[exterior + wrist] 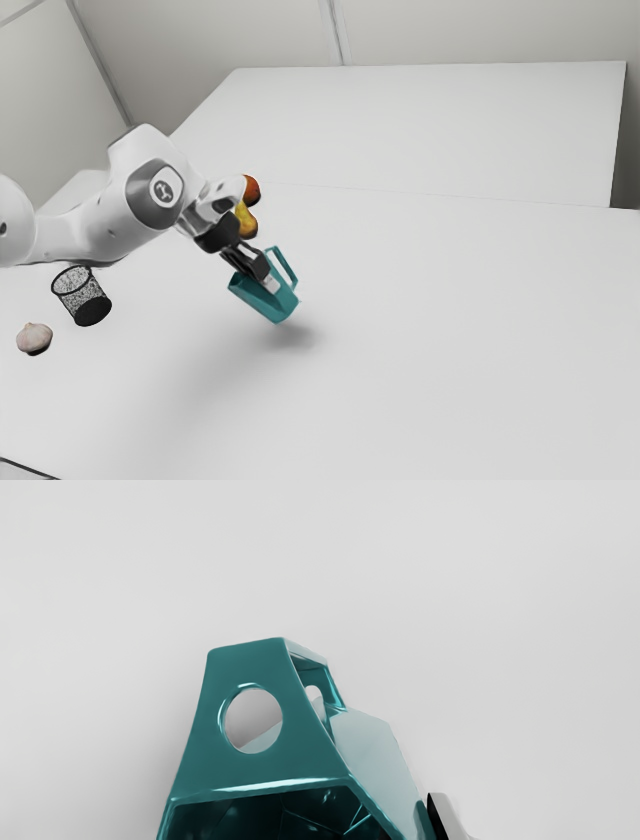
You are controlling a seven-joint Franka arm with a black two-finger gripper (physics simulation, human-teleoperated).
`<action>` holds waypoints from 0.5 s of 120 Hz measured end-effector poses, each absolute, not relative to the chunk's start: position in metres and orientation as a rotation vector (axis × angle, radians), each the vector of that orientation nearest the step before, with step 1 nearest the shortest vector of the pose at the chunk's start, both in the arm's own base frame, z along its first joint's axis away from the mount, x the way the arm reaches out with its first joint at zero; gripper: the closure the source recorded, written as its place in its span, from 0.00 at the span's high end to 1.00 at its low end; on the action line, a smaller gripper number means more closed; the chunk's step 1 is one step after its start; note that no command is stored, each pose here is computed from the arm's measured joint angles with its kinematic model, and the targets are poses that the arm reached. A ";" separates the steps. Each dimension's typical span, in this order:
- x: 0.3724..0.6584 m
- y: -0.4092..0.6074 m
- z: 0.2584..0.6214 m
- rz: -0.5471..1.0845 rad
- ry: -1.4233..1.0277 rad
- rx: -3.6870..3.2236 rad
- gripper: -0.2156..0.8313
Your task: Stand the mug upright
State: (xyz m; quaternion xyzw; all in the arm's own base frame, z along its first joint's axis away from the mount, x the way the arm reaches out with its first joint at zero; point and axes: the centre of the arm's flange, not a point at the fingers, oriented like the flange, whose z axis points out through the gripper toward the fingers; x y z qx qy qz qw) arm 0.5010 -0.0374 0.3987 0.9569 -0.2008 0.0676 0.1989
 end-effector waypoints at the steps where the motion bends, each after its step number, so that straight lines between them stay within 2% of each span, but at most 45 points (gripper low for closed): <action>1: 0.501 -0.037 0.399 0.185 -0.570 2.686 0.06; 60: 0.531 -0.005 0.386 0.054 -0.716 3.047 0.06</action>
